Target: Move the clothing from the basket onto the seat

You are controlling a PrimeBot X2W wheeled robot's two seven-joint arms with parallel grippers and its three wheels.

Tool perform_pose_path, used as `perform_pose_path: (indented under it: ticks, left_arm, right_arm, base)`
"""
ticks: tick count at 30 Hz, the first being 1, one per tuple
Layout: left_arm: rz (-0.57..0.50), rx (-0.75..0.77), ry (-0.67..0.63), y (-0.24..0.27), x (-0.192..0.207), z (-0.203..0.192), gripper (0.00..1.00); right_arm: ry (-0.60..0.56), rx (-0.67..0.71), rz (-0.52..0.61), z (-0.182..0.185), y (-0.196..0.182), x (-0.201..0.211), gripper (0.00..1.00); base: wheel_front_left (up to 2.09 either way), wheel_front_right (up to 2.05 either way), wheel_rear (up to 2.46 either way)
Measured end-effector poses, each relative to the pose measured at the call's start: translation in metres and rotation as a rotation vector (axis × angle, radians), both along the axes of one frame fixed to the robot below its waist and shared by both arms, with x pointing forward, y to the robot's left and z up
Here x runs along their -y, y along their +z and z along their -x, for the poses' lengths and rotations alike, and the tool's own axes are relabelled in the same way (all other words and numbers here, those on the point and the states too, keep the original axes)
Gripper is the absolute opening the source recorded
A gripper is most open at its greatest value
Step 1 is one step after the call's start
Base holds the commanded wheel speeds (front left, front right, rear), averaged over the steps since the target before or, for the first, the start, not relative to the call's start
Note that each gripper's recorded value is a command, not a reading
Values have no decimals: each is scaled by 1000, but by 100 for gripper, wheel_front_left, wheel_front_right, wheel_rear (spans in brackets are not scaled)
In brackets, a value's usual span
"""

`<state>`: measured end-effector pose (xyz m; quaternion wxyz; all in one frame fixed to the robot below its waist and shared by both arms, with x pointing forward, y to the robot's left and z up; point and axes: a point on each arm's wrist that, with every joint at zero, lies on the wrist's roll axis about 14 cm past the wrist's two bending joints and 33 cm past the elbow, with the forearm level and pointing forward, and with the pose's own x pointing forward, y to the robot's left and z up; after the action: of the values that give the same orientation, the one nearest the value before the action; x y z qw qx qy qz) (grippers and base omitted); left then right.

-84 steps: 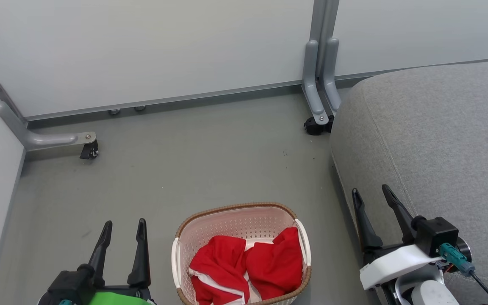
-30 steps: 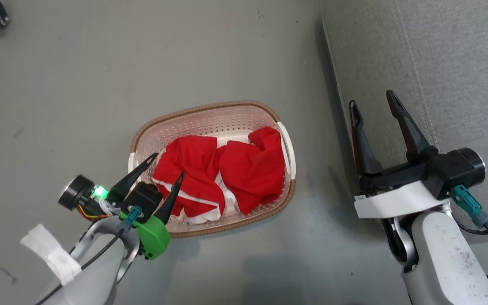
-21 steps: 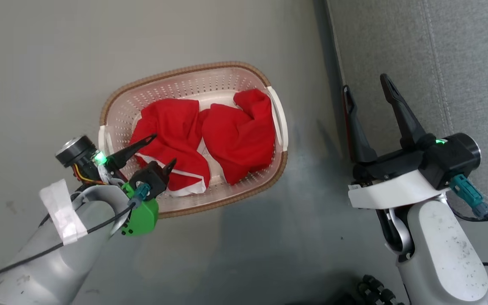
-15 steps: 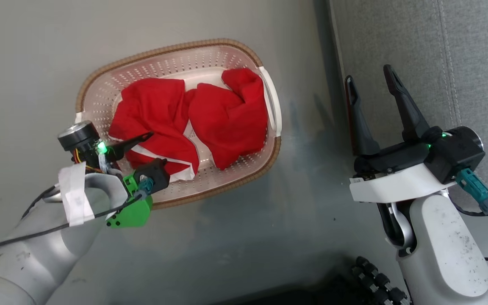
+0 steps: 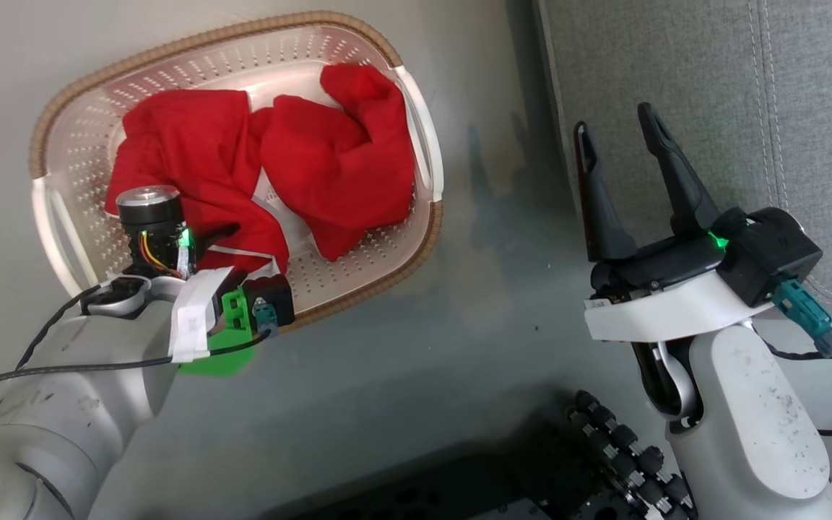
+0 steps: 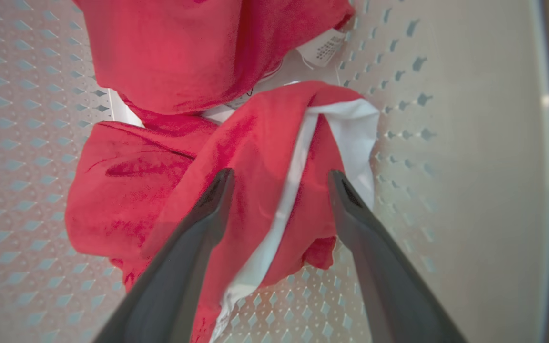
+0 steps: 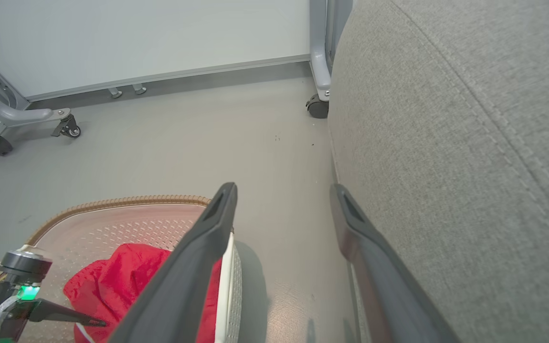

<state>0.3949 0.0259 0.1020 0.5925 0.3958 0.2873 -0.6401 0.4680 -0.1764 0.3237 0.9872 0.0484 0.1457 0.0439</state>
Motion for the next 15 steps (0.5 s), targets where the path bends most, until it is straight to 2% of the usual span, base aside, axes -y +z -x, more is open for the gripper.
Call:
perform_pose_path:
  ticks: [4,9,15]
  left_arm:
    - [-23,12,-30,-11,2,-7,100]
    - [-78,40,1,-25,-2,-30,100]
    - [-148,23,-12,-44,-6,-22,100]
  right_arm:
    - [-6,-3,0,-3,-4,3,100]
    - [-14,-28,-8,0,-14,5,100]
    - [-13,-50,-10,1,-23,5,100]
  base:
    - [0,0,0]
    - [0,0,0]
    - [0,0,0]
